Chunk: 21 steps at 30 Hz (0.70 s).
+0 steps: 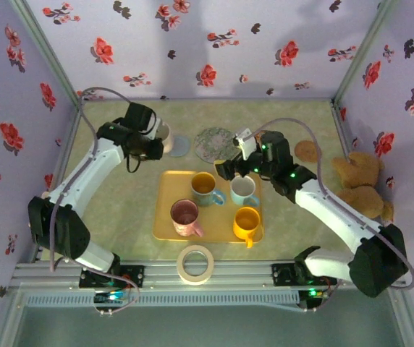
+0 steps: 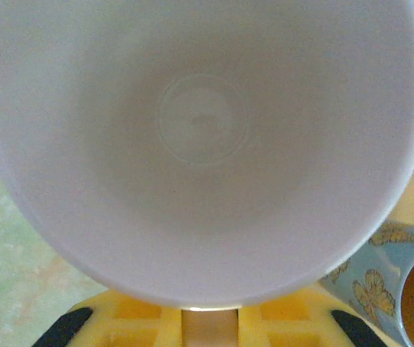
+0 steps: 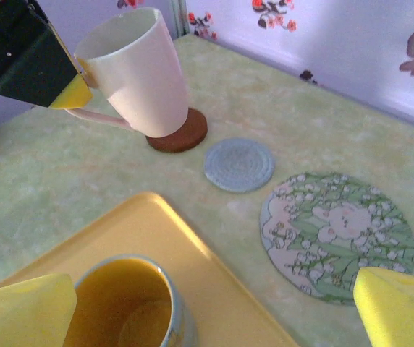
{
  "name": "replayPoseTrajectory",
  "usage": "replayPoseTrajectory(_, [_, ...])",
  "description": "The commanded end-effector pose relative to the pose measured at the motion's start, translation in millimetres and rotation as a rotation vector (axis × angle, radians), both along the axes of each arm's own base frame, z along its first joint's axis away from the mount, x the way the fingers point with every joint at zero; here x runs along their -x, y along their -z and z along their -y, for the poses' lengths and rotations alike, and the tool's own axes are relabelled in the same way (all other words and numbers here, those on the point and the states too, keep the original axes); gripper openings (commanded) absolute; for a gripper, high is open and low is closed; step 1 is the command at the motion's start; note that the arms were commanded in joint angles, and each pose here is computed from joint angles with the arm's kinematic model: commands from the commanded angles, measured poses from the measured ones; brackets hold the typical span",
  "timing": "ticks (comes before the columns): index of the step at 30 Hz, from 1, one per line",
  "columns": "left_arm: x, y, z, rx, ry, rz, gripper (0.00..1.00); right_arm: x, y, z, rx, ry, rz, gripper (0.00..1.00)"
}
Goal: Place the cup by the coaster
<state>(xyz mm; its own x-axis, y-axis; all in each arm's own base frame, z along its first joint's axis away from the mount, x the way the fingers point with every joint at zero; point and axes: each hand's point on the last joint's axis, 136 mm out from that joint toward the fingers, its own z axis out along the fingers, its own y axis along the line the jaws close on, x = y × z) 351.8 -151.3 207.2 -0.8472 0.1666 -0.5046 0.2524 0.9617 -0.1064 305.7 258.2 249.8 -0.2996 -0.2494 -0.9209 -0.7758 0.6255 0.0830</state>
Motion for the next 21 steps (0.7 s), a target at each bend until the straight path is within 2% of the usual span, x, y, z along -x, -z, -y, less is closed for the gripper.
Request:
replayPoseTrajectory(1, [-17,-23,-8,0.036,-0.021,0.063,0.0,-7,-27,-7,-0.06,0.012,0.039,1.0])
replayPoseTrajectory(8, [-40,-16,-30,0.067,-0.089,0.037,0.0,-10,-26,-12,-0.062,0.004,0.004,1.0])
replayPoseTrajectory(21, [-78,24,-61,0.031,-0.163,0.004,0.0,-27,0,-23,-0.007,0.017,-0.075,1.0])
